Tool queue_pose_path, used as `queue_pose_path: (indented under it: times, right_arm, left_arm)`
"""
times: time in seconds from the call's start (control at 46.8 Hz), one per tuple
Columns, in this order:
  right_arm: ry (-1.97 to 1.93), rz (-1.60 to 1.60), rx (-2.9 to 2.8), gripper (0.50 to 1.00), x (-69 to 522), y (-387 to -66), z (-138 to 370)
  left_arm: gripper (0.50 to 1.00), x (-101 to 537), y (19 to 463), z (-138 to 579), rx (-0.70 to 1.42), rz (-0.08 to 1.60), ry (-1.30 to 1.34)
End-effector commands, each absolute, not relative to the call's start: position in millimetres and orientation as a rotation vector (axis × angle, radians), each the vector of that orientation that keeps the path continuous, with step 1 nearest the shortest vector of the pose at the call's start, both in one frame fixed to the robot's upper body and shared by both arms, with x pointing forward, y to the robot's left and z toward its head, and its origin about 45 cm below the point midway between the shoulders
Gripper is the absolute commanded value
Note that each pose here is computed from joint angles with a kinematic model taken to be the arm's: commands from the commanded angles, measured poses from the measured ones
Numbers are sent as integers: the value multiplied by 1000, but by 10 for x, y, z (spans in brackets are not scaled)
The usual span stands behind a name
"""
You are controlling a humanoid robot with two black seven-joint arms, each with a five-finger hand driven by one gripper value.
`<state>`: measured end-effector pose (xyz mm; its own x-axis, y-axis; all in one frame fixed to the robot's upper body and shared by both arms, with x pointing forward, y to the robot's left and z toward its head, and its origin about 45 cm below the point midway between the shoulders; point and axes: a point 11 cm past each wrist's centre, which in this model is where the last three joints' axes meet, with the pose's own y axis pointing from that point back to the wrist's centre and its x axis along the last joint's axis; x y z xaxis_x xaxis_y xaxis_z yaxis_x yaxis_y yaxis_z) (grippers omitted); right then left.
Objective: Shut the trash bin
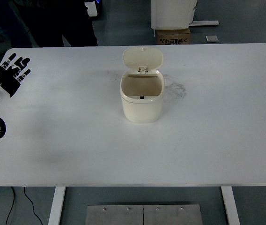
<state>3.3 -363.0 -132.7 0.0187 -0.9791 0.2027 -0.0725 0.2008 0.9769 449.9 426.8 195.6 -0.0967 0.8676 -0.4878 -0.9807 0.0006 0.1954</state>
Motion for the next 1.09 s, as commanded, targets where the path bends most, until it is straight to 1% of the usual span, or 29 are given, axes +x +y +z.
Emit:
queue_pose_path:
  times: [0.0,0.748,1.068]
  right_arm:
    - [-1330,-1005,1120,991,33,-3629,-1327]
    - [-1330,-1005,1120,991,33,-3629,-1327]
    - [-1330,-1005,1120,991,33,-3629,-1327]
  left_arm:
    - [1000,4499,4269,1959,-254,1575,560]
    - [1000,4607,4255,2151,-268,1570,527]
    - [1000,4656,4186,2202,-263,1550,528]
